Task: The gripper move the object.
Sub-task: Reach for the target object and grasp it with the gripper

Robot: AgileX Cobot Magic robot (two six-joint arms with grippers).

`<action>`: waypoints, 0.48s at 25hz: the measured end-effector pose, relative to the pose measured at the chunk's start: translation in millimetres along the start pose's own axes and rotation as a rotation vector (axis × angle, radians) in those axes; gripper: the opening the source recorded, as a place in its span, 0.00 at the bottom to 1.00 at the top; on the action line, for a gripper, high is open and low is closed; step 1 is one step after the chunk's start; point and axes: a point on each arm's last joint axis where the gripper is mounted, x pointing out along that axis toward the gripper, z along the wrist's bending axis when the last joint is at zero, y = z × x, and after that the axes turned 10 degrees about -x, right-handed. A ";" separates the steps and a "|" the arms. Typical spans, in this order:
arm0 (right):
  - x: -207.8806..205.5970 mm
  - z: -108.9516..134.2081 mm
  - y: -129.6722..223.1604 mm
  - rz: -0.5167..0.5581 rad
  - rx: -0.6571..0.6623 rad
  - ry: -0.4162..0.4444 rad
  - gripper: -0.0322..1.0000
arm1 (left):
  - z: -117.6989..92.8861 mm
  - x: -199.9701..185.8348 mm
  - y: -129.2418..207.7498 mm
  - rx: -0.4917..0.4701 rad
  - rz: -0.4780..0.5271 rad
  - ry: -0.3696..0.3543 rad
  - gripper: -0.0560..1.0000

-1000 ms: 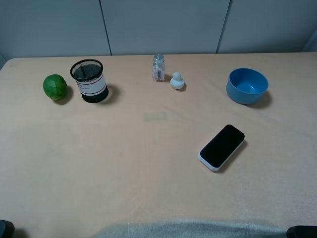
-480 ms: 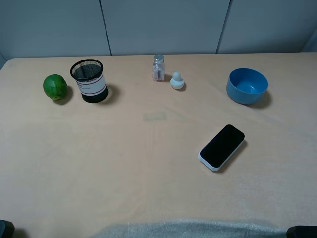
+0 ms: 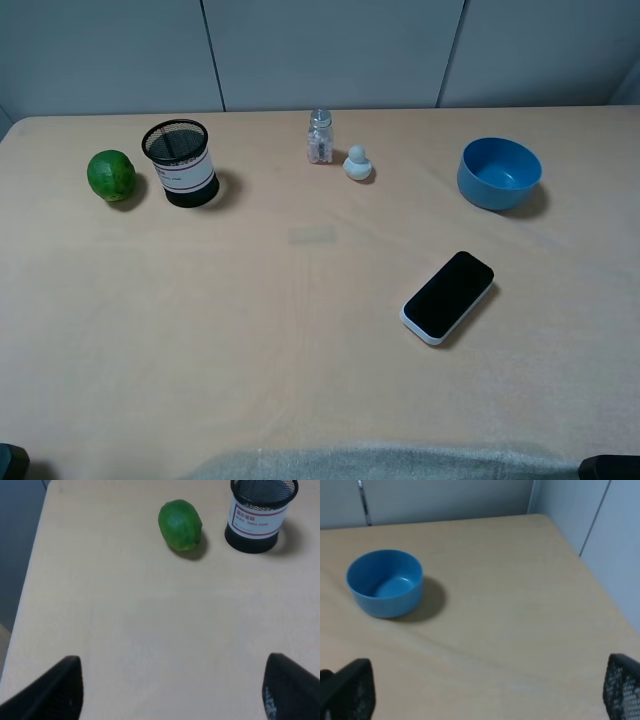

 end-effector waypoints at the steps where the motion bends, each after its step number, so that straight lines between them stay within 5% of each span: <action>1: 0.0 0.5 -0.1 -0.001 0.009 -0.006 0.70 | 0.0 0.0 0.0 0.000 0.000 0.000 0.81; 12: 17.9 0.3 -44.2 0.112 0.101 -0.103 0.70 | 0.0 0.0 0.0 0.000 0.000 0.000 0.81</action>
